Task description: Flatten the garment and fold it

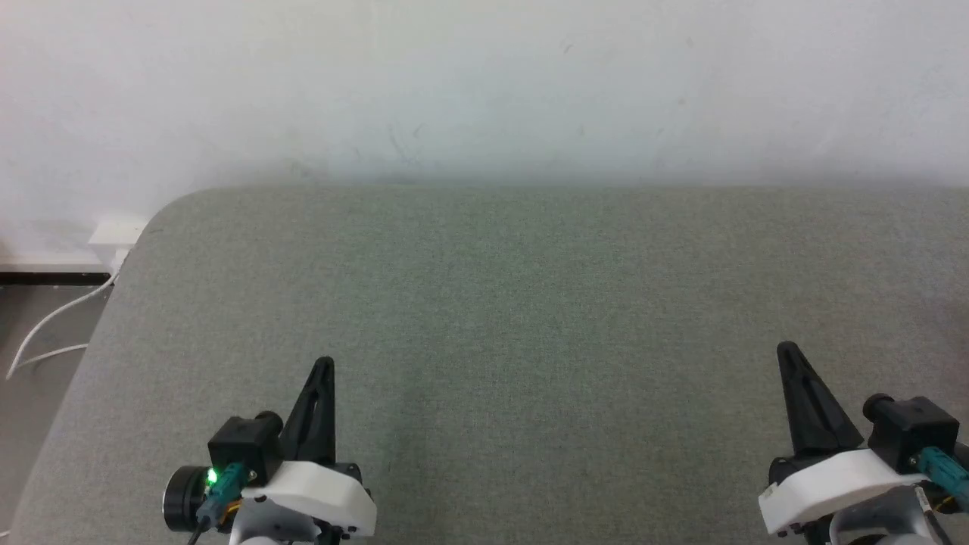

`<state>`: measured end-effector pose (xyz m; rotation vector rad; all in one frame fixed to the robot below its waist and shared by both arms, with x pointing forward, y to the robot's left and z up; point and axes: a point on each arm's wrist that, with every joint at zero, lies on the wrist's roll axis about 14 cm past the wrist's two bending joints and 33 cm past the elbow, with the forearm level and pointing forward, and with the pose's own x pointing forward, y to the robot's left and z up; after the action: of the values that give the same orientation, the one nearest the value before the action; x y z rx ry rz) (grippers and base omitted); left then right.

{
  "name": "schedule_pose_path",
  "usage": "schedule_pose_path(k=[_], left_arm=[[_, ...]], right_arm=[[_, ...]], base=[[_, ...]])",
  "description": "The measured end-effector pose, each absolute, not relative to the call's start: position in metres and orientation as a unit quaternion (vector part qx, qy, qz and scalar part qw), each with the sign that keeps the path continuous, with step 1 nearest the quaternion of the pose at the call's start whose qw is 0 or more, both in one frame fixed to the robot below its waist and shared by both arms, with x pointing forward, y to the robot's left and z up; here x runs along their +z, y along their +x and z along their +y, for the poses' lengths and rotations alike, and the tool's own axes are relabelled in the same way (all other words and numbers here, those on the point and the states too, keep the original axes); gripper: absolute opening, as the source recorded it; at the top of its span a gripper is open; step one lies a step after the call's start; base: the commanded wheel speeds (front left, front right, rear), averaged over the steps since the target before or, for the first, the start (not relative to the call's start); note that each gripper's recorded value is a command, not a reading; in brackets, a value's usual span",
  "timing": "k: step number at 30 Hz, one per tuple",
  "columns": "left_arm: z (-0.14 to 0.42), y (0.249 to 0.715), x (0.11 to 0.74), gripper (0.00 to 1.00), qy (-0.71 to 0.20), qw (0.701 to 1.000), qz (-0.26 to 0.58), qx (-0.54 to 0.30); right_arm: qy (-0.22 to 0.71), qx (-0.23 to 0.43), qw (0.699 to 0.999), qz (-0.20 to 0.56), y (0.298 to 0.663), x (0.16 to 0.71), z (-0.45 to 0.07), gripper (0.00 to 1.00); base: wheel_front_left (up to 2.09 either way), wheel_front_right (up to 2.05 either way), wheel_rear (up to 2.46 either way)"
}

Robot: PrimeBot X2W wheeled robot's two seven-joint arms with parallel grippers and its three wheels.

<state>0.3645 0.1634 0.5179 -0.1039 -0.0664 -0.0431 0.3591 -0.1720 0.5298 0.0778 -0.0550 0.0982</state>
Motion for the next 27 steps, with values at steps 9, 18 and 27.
schedule_pose_path(k=[9,18,27], left_arm=[[0.1636,0.3656,0.5187,0.00,-0.043,0.998,-0.029,-0.022],[0.1645,0.3668,0.5203,0.00,-0.035,0.999,-0.027,-0.022],[0.1658,0.3680,0.5215,0.00,-0.030,0.999,-0.024,-0.020]], right_arm=[[0.032,0.051,0.998,-0.023,0.3598,0.5285,-0.1705,0.00],[0.027,0.053,0.998,-0.019,0.3609,0.5281,-0.1692,0.00],[0.021,0.055,0.998,-0.015,0.3617,0.5269,-0.1680,0.00]], base=[[0.00,0.00,0.00],[0.00,0.00,0.00],[0.00,0.00,0.00]])
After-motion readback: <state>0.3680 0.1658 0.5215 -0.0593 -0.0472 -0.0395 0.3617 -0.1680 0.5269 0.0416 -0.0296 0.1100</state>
